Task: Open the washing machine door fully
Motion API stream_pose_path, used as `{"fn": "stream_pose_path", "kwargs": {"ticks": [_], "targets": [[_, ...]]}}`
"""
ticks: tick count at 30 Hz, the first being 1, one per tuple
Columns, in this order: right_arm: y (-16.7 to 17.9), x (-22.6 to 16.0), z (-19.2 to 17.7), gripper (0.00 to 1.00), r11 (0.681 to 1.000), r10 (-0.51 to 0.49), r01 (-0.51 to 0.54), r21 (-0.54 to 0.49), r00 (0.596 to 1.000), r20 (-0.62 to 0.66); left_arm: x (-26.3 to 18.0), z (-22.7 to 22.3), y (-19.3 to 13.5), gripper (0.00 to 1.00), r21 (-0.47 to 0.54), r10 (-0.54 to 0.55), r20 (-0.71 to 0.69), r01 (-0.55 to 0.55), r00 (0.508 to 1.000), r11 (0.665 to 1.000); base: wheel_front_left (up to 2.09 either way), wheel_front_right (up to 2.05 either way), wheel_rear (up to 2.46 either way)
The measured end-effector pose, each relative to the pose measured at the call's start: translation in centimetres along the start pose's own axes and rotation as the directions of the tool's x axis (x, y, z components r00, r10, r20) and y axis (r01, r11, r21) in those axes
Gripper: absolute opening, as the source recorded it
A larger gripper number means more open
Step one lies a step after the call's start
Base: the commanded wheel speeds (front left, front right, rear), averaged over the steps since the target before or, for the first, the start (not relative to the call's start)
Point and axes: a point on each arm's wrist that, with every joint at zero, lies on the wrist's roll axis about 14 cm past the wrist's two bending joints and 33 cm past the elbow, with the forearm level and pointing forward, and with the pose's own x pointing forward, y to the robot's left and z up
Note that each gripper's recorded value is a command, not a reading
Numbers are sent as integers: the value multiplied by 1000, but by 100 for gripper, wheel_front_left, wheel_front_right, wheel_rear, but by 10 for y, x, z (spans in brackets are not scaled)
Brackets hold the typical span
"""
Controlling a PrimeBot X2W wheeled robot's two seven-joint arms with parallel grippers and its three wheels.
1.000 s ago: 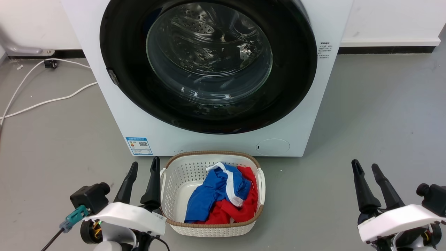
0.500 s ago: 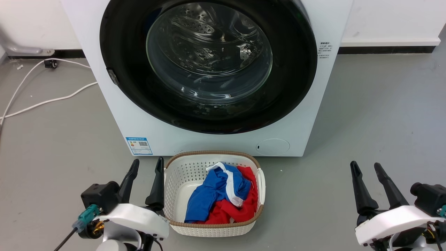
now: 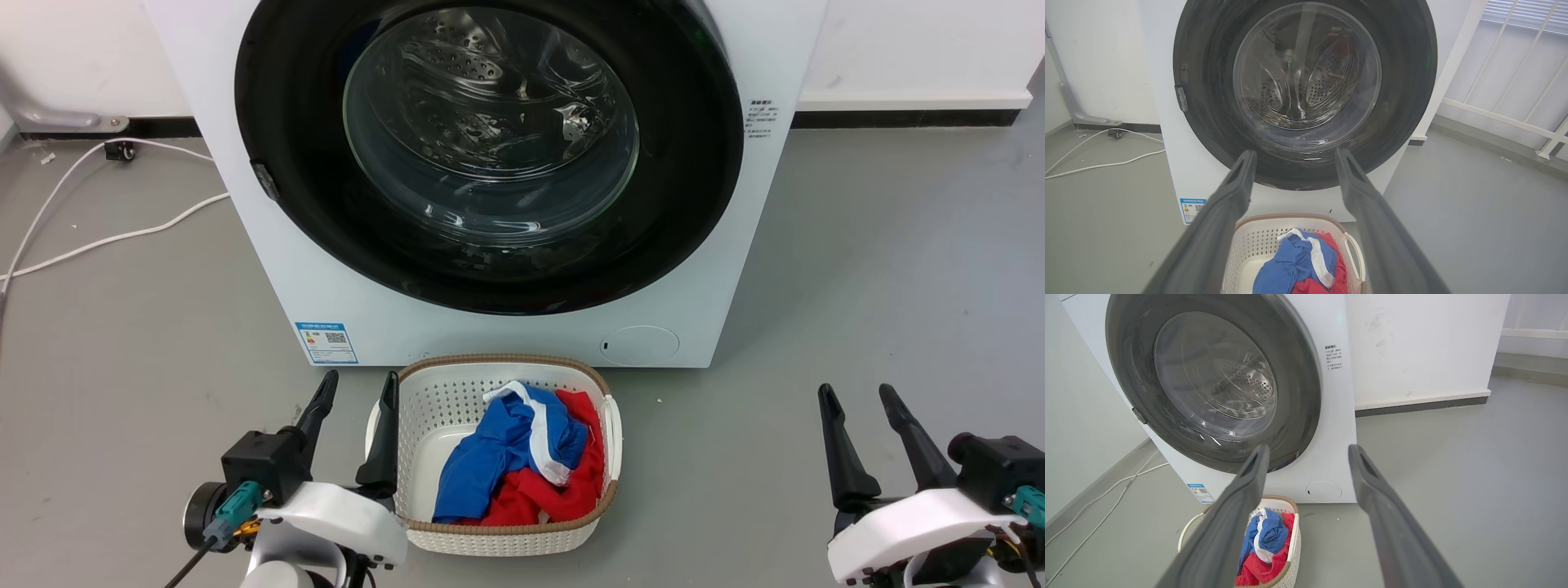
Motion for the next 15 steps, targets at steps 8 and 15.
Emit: {"fn": "stream_pose_path", "kwargs": {"ticks": [8,15], "targets": [[3,0,0,100,997,8,-8,-72,1000,7,0,-2,0,100,65,-3,2,3,1000,998,0,0,0],[4,0,2,100,994,11,-9,-113,1000,17,1,0,-1,100,114,-10,15,8,1000,993,0,0,0]]}}
